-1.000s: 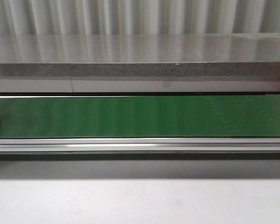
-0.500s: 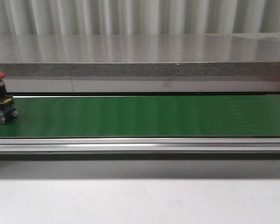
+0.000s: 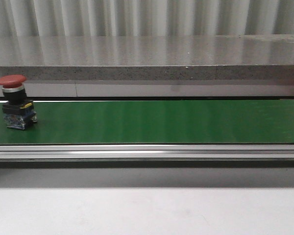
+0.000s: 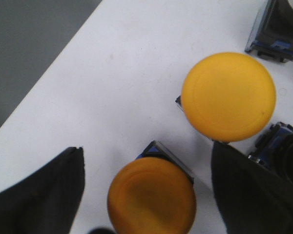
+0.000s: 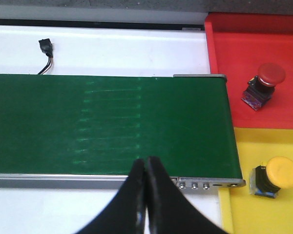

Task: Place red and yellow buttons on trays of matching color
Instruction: 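Move the left gripper down onto a yellow button and close on it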

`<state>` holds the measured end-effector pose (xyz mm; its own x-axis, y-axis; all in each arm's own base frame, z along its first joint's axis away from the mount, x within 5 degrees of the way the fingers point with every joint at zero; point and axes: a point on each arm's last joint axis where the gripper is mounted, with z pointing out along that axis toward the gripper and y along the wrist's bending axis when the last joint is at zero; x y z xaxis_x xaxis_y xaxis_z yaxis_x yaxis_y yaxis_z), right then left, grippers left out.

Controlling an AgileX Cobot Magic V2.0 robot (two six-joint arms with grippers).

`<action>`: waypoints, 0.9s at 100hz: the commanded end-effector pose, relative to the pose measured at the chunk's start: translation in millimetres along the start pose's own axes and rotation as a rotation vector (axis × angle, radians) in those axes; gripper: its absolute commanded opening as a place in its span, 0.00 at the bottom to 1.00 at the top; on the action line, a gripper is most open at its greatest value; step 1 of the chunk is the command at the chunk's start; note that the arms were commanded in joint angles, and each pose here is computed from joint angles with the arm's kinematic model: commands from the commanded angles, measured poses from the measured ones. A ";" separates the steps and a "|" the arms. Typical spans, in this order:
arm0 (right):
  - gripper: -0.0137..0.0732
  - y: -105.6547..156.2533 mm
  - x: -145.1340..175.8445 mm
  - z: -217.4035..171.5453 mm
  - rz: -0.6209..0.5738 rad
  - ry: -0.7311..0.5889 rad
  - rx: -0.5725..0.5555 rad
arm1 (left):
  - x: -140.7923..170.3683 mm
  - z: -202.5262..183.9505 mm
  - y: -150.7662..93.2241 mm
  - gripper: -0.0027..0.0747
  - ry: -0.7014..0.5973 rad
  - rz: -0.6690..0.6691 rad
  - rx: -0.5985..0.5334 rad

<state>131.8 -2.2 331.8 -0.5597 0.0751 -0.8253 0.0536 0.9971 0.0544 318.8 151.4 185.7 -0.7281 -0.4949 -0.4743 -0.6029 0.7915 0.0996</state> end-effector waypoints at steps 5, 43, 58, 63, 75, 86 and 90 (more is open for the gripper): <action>0.08 0.8 -12.3 -6.1 -0.015 -0.089 -0.004 | -13.3 -16.4 1.9 0.32 -0.073 -0.005 0.010; 0.08 0.8 -12.3 -6.1 -0.015 -0.089 -0.004 | -14.4 -47.9 9.5 0.01 -0.092 -0.021 -0.004; 0.08 0.8 -12.3 -6.1 -0.015 -0.089 -0.004 | -17.8 -93.0 7.2 0.01 -0.209 -0.012 0.034; 0.08 0.8 -12.3 -6.1 -0.015 -0.089 -0.004 | -16.7 -109.6 4.1 0.01 -0.245 -0.003 0.051; 0.08 0.8 -12.3 -6.1 -0.015 -0.089 -0.004 | -9.7 -146.0 -7.2 0.01 -0.313 0.043 0.118; 0.08 0.8 -12.3 -6.1 -0.015 -0.089 -0.004 | -0.2 -173.1 -20.4 0.01 -0.353 0.104 0.205; 0.08 0.8 -12.3 -6.1 -0.015 -0.089 -0.004 | 3.5 -180.8 -26.6 0.01 -0.364 0.125 0.239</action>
<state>131.8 -2.2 331.8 -0.5597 0.0751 -0.8253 0.0536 0.9971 0.0544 278.5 82.5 310.0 -0.6588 -0.3349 -0.6736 -0.4747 0.8798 0.0268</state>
